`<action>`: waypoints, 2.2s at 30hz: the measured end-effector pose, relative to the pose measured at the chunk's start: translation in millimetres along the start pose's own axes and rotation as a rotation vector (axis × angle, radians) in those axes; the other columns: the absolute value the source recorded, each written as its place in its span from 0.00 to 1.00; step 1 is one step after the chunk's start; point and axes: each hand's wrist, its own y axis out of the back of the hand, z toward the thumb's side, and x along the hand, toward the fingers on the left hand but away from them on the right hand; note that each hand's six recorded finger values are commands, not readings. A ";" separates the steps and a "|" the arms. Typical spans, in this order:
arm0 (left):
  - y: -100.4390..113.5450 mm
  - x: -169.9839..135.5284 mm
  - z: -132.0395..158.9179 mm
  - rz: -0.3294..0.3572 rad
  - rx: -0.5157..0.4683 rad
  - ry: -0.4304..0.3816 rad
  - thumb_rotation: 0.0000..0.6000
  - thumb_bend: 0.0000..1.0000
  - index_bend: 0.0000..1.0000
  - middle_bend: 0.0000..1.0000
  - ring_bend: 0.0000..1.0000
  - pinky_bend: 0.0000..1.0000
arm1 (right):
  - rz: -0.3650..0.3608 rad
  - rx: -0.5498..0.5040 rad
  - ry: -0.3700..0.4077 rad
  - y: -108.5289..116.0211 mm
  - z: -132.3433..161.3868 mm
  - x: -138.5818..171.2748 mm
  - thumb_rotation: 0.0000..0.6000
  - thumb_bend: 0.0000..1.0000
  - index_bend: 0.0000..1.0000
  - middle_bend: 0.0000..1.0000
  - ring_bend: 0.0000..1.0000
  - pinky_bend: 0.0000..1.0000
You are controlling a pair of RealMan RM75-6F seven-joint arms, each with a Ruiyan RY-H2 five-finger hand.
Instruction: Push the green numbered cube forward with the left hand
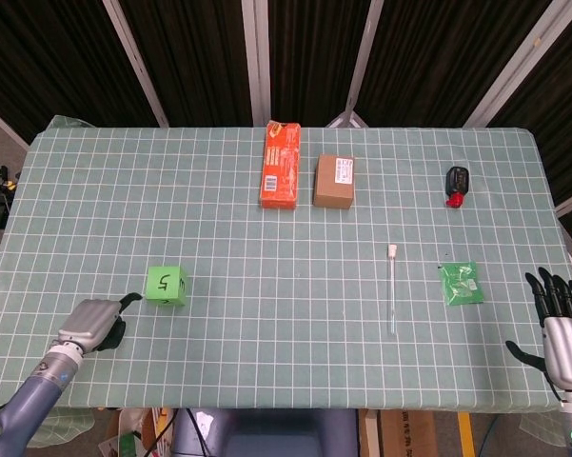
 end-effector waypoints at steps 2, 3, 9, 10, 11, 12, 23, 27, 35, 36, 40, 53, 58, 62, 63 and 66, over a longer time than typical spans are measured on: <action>0.0 1.3 3.4 0.011 0.002 -0.006 1.00 0.82 0.18 0.78 0.61 0.68 | 0.001 -0.002 -0.002 0.3 -0.3 0.1 1.00 0.04 0.06 0.00 0.00 0.00; -0.3 2.2 5.7 0.019 0.005 -0.010 1.00 0.82 0.18 0.78 0.61 0.68 | 0.001 -0.002 -0.002 0.5 -0.4 0.1 1.00 0.05 0.07 0.00 0.00 0.00; -4.1 5.6 16.2 0.039 0.028 -0.023 1.00 0.82 0.18 0.77 0.61 0.68 | 0.000 -0.012 -0.009 2.3 -1.9 0.3 1.00 0.05 0.06 0.00 0.00 0.00; -4.6 6.0 18.0 0.041 0.032 -0.026 1.00 0.82 0.18 0.77 0.61 0.68 | -0.001 -0.014 -0.010 2.7 -2.2 0.4 1.00 0.05 0.06 0.00 0.00 0.00; -4.9 6.4 19.7 0.044 0.035 -0.028 1.00 0.82 0.18 0.77 0.61 0.68 | -0.002 -0.015 -0.011 3.2 -2.4 0.5 1.00 0.04 0.06 0.00 0.00 0.00; -5.1 6.8 21.8 0.049 0.040 -0.031 1.00 0.82 0.18 0.77 0.61 0.68 | -0.003 -0.017 -0.012 3.6 -2.6 0.6 1.00 0.04 0.06 0.00 0.00 0.00; -11.1 6.1 52.0 0.053 0.068 -0.087 1.00 0.81 0.18 0.77 0.61 0.68 | -0.006 -0.029 -0.020 6.0 -4.6 1.4 1.00 0.04 0.06 0.00 0.00 0.00; -10.6 6.9 63.5 0.060 0.089 -0.104 1.00 0.81 0.18 0.77 0.61 0.68 | -0.006 -0.034 -0.022 6.9 -5.6 1.2 1.00 0.04 0.06 0.00 0.00 0.00; -6.2 14.4 84.7 0.095 0.127 -0.110 1.00 0.81 0.18 0.77 0.61 0.68 | -0.002 -0.039 -0.023 6.8 -6.4 1.0 1.00 0.04 0.06 0.00 0.00 0.00; -6.2 16.2 87.9 0.097 0.132 -0.108 1.00 0.81 0.18 0.77 0.61 0.68 | -0.001 -0.039 -0.024 6.4 -6.6 0.8 1.00 0.04 0.07 0.00 0.00 0.00; -4.8 22.2 101.4 0.103 0.141 -0.110 1.00 0.81 0.18 0.77 0.61 0.68 | 0.000 -0.039 -0.028 6.2 -7.2 0.3 1.00 0.05 0.07 0.00 0.00 0.00; 11.2 42.6 125.5 0.146 0.152 -0.065 1.00 0.80 0.18 0.77 0.61 0.68 | 0.008 -0.035 -0.030 3.7 -6.8 -0.2 1.00 0.05 0.06 0.00 0.00 0.00; 16.2 49.3 135.4 0.163 0.154 -0.064 1.00 0.80 0.18 0.77 0.61 0.68 | 0.012 -0.033 -0.032 2.6 -6.5 -0.4 1.00 0.04 0.07 0.00 0.00 0.00; 17.5 54.4 140.4 0.162 0.155 -0.055 1.00 0.80 0.18 0.77 0.61 0.68 | 0.014 -0.032 -0.035 2.5 -7.2 -0.5 1.00 0.05 0.06 0.00 0.00 0.00; 18.5 56.1 142.0 0.164 0.157 -0.051 1.00 0.80 0.18 0.77 0.61 0.68 | 0.015 -0.032 -0.036 2.5 -7.3 -0.5 1.00 0.05 0.06 0.00 0.00 0.00; 22.6 60.2 143.7 0.176 0.165 -0.036 1.00 0.80 0.18 0.77 0.61 0.68 | 0.016 -0.033 -0.036 2.5 -7.9 -0.8 1.00 0.05 0.06 0.00 0.00 0.00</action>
